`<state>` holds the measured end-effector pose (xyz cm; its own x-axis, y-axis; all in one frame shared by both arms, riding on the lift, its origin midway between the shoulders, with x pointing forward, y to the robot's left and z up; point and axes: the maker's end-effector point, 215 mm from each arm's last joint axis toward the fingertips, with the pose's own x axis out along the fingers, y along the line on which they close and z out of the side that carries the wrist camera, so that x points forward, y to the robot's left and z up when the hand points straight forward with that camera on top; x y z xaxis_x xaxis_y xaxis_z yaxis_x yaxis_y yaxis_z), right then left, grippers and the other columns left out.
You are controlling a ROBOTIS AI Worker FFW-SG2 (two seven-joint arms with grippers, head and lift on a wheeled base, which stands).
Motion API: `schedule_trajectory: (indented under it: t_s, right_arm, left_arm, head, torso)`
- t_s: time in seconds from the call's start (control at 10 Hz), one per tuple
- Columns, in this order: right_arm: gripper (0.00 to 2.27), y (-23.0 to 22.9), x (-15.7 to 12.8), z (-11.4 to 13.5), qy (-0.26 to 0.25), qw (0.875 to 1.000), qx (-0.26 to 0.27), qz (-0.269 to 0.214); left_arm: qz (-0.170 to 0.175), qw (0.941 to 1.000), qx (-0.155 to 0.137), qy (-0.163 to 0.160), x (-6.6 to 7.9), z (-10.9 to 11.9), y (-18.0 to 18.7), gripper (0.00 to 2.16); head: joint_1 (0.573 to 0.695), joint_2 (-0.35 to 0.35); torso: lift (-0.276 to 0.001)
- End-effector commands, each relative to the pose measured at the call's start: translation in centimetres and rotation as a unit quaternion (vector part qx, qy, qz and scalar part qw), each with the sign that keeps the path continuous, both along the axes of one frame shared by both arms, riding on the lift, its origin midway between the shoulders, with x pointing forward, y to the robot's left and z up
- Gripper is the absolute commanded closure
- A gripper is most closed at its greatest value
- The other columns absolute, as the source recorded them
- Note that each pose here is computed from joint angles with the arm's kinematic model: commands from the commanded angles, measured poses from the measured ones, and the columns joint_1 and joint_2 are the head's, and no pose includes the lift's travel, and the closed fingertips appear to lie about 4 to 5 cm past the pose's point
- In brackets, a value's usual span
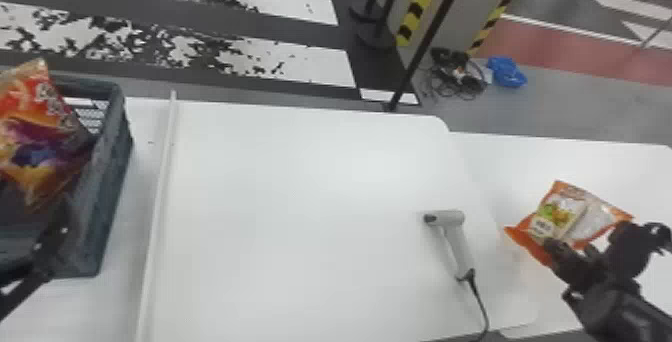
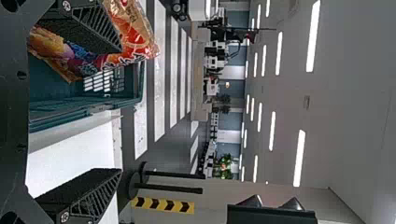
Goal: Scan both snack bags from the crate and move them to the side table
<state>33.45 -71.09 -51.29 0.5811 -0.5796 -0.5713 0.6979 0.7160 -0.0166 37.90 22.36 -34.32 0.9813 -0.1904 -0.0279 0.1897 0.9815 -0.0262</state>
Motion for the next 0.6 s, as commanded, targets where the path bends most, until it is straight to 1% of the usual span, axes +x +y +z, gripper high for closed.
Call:
schedule_trajectory:
  t_s: [0.0, 0.2, 0.3, 0.4, 0.5]
  right_arm:
    - [0.0, 0.2, 0.0, -0.2, 0.01, 1.0, -0.013, 0.0]
    - [0.05, 0.4, 0.2, 1.2, -0.008, 0.999, -0.032, -0.001]
    - [0.05, 0.7, 0.7, 3.3, -0.032, 0.998, -0.056, -0.001]
    - [0.05, 1.9, 1.4, 6.1, -0.063, 0.994, -0.086, 0.015]
    - [0.04, 4.5, 2.8, 9.2, -0.093, 0.987, -0.122, 0.048]
  left_arm:
    - [0.0, 1.0, 0.0, 0.0, 0.0, 0.0, 0.0, 0.09]
    - [-0.001, 1.0, 0.0, 0.0, -0.2, 0.0, 0.0, 0.09]
    - [-0.001, 1.0, -0.001, -0.001, -0.2, 0.2, -0.1, 0.09]
    - [-0.002, 1.0, 0.0, -0.002, -0.1, 0.3, -0.2, 0.09]
    - [-0.002, 1.0, -0.001, -0.002, -0.2, 0.3, -0.3, 0.09]
  head:
    - [0.695, -0.35]
    - [0.695, -0.35]
    - [0.695, -0.35]
    - [0.695, -0.35]
    - [0.695, -0.35]
  torso:
    - [-0.075]
    - [-0.075]
    - [-0.075]
    - [-0.075]
    - [-0.075]
